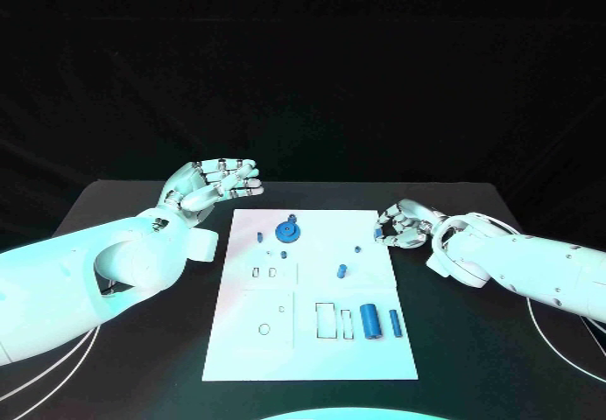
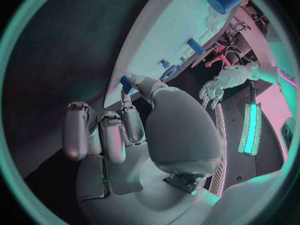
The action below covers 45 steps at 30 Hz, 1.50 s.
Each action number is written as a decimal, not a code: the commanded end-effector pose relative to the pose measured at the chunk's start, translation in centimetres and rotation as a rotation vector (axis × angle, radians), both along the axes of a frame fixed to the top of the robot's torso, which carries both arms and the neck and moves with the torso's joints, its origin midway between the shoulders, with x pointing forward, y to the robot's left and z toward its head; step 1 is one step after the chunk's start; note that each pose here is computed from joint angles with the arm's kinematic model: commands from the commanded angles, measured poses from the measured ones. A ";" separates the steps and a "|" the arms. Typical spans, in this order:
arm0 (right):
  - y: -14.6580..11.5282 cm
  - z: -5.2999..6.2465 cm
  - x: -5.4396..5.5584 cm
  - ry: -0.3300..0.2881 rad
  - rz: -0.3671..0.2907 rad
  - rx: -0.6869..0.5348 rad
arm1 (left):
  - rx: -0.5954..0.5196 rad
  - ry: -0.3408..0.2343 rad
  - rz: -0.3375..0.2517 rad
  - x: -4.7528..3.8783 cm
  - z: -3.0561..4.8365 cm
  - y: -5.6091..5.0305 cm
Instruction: Assemble the parts on the task board
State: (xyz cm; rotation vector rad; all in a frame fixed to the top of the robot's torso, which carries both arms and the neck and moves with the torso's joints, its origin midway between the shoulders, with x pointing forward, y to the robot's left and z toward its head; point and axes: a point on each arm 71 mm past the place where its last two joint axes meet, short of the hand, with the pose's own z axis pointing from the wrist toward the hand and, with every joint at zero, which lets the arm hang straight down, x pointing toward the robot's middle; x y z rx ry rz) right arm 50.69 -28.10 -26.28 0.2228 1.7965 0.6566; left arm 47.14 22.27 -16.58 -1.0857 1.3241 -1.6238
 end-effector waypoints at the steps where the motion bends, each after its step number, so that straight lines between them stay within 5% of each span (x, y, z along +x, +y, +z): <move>1: 0.1 0.1 0.0 -0.020 -0.016 -0.002 | -0.009 -0.007 -0.017 -0.06 0.12 -0.2; 13: 0.5 0.9 -0.3 -0.071 -0.100 0.005 | -0.007 -0.005 -0.014 0.00 0.07 -0.1; 18: 1.5 2.2 -0.4 -0.096 -0.108 0.023 | -0.006 -0.005 -0.010 0.09 0.02 0.1; 29: 7.4 4.8 -1.9 -0.137 -0.021 0.049 | -0.004 -0.005 -0.004 0.31 -0.09 0.2; 45: 17.3 4.3 -4.4 -0.113 0.107 0.017 | -0.002 -0.003 -0.003 0.47 -0.21 0.1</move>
